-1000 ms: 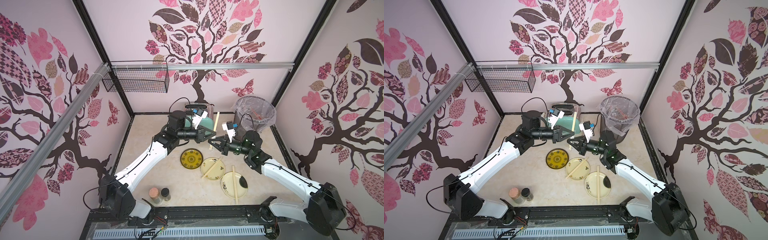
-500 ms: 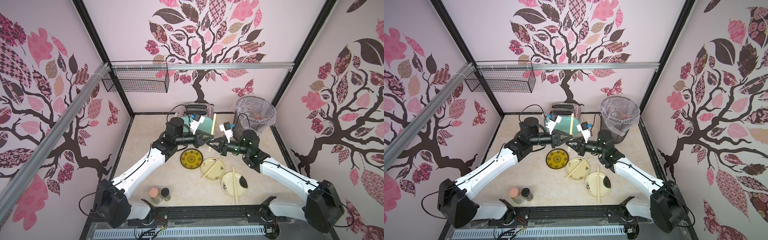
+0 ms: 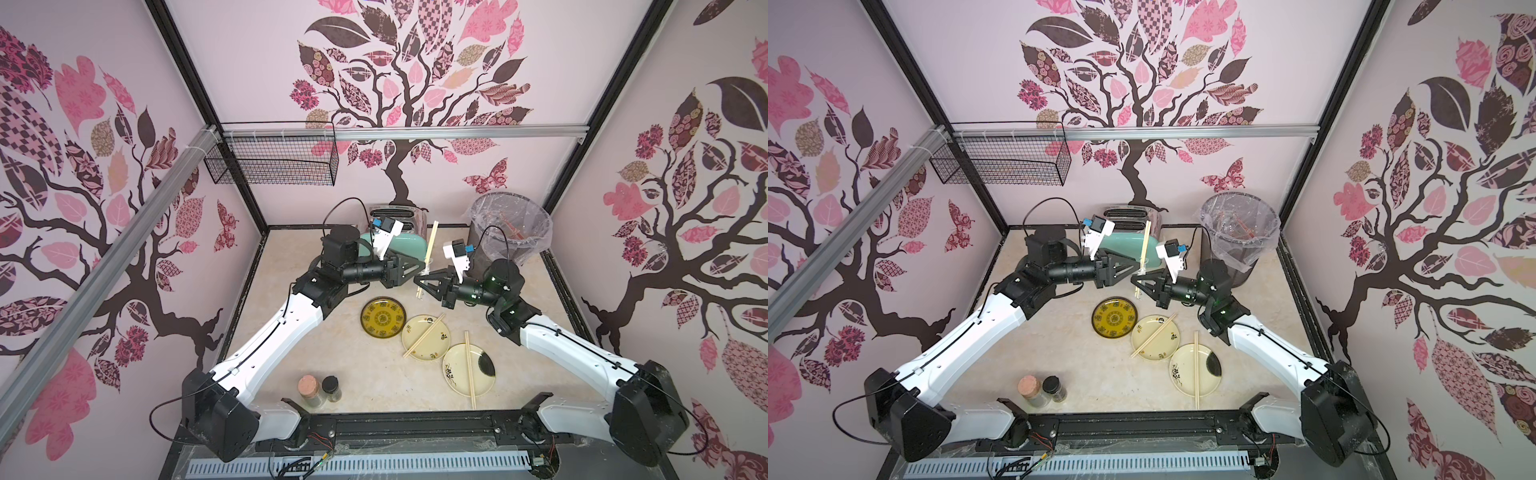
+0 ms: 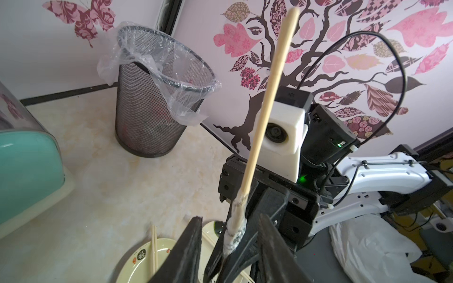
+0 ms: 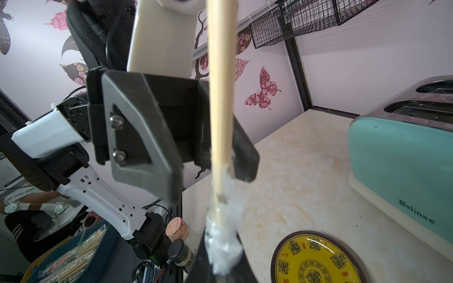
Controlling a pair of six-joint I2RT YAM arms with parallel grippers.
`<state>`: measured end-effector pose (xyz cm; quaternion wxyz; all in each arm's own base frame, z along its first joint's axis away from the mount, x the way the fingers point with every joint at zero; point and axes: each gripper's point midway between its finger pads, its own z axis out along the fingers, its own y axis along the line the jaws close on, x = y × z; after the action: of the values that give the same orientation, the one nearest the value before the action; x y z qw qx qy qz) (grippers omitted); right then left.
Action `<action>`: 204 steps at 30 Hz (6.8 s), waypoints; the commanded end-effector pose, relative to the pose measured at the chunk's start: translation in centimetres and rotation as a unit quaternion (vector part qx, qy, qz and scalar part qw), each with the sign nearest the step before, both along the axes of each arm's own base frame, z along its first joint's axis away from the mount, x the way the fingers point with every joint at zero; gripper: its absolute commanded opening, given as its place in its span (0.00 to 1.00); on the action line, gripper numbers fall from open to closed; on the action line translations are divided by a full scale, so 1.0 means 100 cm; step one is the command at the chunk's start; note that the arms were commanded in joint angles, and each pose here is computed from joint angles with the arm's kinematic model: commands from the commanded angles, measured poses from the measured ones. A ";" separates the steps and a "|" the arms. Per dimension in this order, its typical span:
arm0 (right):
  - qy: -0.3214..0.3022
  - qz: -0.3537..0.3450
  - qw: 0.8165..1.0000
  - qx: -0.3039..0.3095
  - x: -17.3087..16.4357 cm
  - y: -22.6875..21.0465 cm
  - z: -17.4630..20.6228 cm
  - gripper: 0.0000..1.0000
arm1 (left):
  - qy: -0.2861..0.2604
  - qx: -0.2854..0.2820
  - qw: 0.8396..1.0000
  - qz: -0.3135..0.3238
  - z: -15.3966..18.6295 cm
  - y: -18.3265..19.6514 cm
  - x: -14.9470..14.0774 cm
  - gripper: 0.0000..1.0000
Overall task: Remove the packaging of disposable chopsticks
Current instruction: Remove the packet bag from the disposable chopsticks.
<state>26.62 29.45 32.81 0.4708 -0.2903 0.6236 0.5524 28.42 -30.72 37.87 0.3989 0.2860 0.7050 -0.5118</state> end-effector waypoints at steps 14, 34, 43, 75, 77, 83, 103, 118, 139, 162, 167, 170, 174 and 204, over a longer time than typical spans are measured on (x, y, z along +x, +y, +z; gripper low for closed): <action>-0.020 0.010 1.000 0.011 -0.010 0.002 0.010 0.00 | -0.029 -0.018 0.999 -0.034 0.044 -0.015 0.013 0.50; -0.024 0.013 1.000 0.008 -0.012 0.002 0.013 0.00 | -0.005 -0.027 0.998 -0.056 0.047 -0.028 0.024 0.42; -0.023 0.012 1.000 0.007 -0.013 0.001 0.011 0.00 | 0.007 -0.023 0.998 -0.062 0.038 -0.033 0.026 0.18; 0.074 0.034 0.996 -0.022 -0.023 0.004 -0.058 0.01 | -0.035 -0.038 0.998 0.026 0.058 -0.006 0.052 0.00; 0.081 0.035 0.996 -0.025 -0.026 0.004 -0.065 0.00 | -0.034 -0.037 0.998 0.027 0.058 -0.006 0.053 0.00; 0.096 0.034 0.994 -0.036 -0.031 0.001 -0.079 0.00 | -0.036 -0.035 0.998 0.031 0.057 -0.004 0.054 0.00; 0.081 -0.004 0.996 -0.038 -0.026 -0.006 -0.065 0.31 | -0.026 -0.032 0.999 0.021 0.052 -0.006 0.052 0.00; 0.056 0.005 0.998 -0.014 -0.017 0.000 -0.027 0.25 | -0.030 -0.028 0.999 0.017 0.051 -0.004 0.047 0.00; 0.119 0.038 0.991 -0.050 -0.038 -0.001 -0.089 0.00 | -0.034 -0.021 0.999 0.023 0.050 -0.004 0.051 0.00; 0.069 -0.017 0.997 -0.032 -0.009 0.001 -0.039 0.39 | -0.019 -0.025 0.999 0.013 0.044 -0.006 0.048 0.00; 0.086 -0.007 0.996 -0.037 -0.013 0.002 -0.054 0.18 | -0.019 -0.027 0.999 0.013 0.044 -0.006 0.048 0.00; 0.100 0.003 0.994 -0.039 -0.019 0.001 -0.065 0.08 | -0.020 -0.027 0.999 0.014 0.045 -0.006 0.049 0.00; 0.115 0.016 0.992 -0.046 -0.030 -0.001 -0.082 0.01 | -0.021 -0.026 0.999 0.015 0.044 -0.006 0.050 0.00; 0.072 0.025 0.997 -0.032 -0.031 0.001 -0.047 0.46 | -0.012 -0.025 1.000 0.012 0.040 -0.008 0.051 0.00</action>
<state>23.94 29.29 26.14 0.3893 -0.2626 0.6834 0.5590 33.49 -31.60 41.57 0.4130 0.2684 0.6980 -0.5198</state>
